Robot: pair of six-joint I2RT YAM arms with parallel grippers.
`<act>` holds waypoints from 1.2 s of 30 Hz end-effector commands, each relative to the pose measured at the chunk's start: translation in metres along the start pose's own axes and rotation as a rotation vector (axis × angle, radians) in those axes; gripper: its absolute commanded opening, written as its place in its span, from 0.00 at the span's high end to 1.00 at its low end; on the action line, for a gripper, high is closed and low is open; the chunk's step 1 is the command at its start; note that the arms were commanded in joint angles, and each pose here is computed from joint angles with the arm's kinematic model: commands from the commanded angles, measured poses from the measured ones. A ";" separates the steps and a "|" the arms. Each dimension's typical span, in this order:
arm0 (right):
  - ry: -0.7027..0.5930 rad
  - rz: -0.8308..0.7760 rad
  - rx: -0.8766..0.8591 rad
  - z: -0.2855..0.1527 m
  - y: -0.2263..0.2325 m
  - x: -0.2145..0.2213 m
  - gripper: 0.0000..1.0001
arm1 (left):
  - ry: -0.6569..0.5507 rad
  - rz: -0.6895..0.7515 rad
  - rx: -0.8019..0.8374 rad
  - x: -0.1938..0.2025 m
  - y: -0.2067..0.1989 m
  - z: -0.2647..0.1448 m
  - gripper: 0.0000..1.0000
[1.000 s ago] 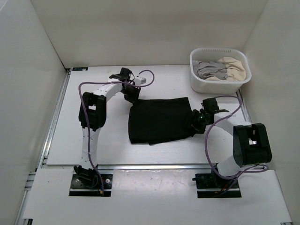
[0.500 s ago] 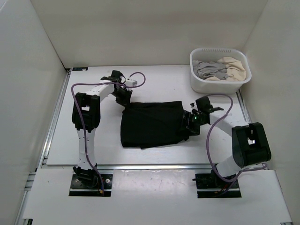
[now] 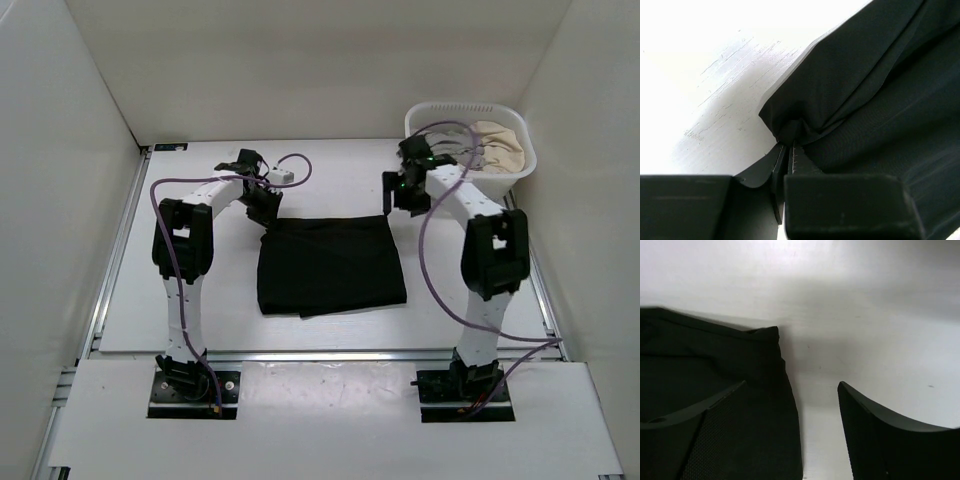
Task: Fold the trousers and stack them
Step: Fold the trousers
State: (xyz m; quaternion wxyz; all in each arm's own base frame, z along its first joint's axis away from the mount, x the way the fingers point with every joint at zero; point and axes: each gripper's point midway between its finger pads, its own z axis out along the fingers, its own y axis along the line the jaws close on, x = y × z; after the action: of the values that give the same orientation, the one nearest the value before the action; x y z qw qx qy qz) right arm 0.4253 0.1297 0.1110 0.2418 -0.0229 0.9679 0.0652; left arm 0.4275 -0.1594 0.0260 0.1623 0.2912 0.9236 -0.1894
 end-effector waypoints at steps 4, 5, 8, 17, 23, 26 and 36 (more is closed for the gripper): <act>0.168 -0.172 0.028 0.032 0.027 0.026 0.21 | -0.079 0.040 -0.034 -0.022 -0.007 -0.034 0.82; 0.181 -0.172 0.031 0.040 0.026 0.029 0.21 | -0.079 0.040 -0.034 -0.022 -0.007 -0.034 0.81; 0.194 -0.147 0.037 0.049 0.026 0.033 0.21 | -0.079 0.040 -0.034 -0.022 -0.007 -0.034 0.81; 0.146 -0.048 0.052 0.074 0.030 0.027 0.43 | -0.063 0.042 -0.029 -0.015 -0.009 -0.034 0.81; 0.148 0.053 -0.055 0.094 0.051 0.023 0.52 | -0.057 0.039 -0.017 -0.012 -0.011 -0.032 0.81; 0.118 0.101 -0.054 0.095 0.053 0.018 0.88 | -0.057 0.039 -0.017 -0.012 -0.011 -0.032 0.81; -0.067 0.619 0.023 0.075 0.009 0.005 1.00 | -0.049 0.025 -0.018 0.004 -0.017 -0.044 0.86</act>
State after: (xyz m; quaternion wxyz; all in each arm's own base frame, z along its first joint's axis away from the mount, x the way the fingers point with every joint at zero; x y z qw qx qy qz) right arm 0.4365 0.1672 0.0193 0.1868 0.1790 0.9584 0.1205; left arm 0.4013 -0.1526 0.0283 0.1457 0.2895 0.9266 -0.1905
